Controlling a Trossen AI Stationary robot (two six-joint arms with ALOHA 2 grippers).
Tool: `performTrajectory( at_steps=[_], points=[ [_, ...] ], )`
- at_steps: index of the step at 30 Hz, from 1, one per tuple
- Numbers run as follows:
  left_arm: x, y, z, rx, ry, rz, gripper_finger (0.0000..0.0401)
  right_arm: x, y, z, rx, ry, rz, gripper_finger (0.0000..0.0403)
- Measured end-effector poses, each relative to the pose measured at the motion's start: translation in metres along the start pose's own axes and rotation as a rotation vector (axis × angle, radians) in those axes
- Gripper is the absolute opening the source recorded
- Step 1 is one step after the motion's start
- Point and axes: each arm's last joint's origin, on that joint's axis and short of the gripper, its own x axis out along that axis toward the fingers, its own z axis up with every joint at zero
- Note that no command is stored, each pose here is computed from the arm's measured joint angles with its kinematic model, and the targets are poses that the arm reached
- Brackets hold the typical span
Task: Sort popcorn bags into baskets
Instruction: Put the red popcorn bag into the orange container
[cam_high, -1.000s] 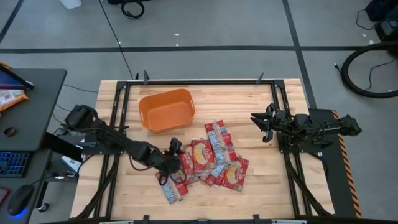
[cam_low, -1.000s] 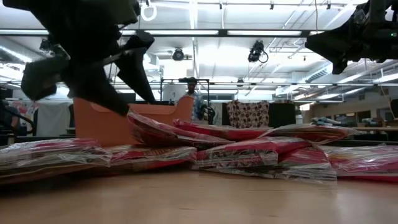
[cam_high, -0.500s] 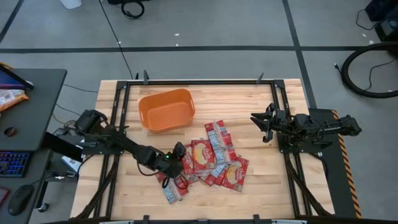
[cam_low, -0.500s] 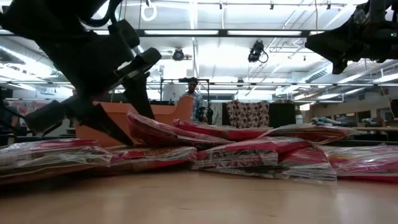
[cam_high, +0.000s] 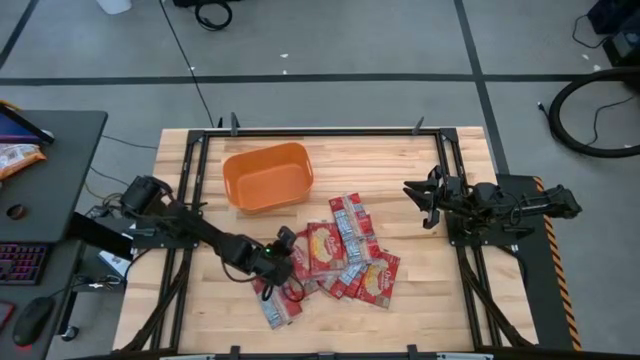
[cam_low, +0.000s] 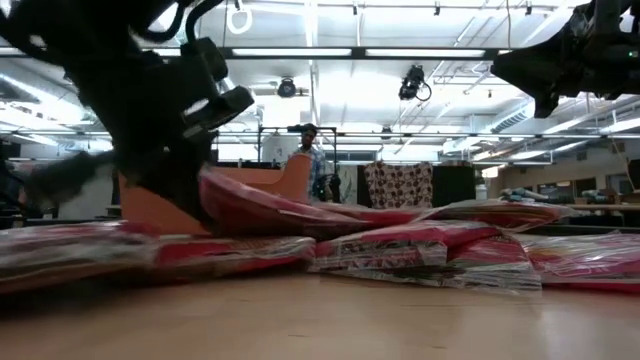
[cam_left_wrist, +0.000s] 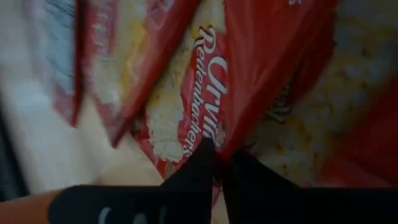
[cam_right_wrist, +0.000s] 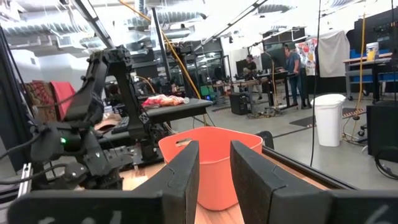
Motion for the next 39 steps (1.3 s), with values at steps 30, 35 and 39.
performTrajectory(
  at_steps=[30, 35, 39],
  points=[
    [-0.11, 0.151, -0.086, -1.042, 0.322, 0.169, 0.0024, 0.0, 0.0, 0.0, 0.0, 0.0, 0.0, 0.0095],
    [-0.077, 0.153, -0.122, -1.062, 0.514, 0.177, 0.0025, 0.0, 0.0, 0.0, 0.0, 0.0, 0.0, 0.0095],
    [-0.055, 0.157, -0.142, -1.081, 0.596, 0.139, 0.0026, 0.0, 0.0, 0.0, 0.0, -0.001, 0.0, 0.0095]
  ],
)
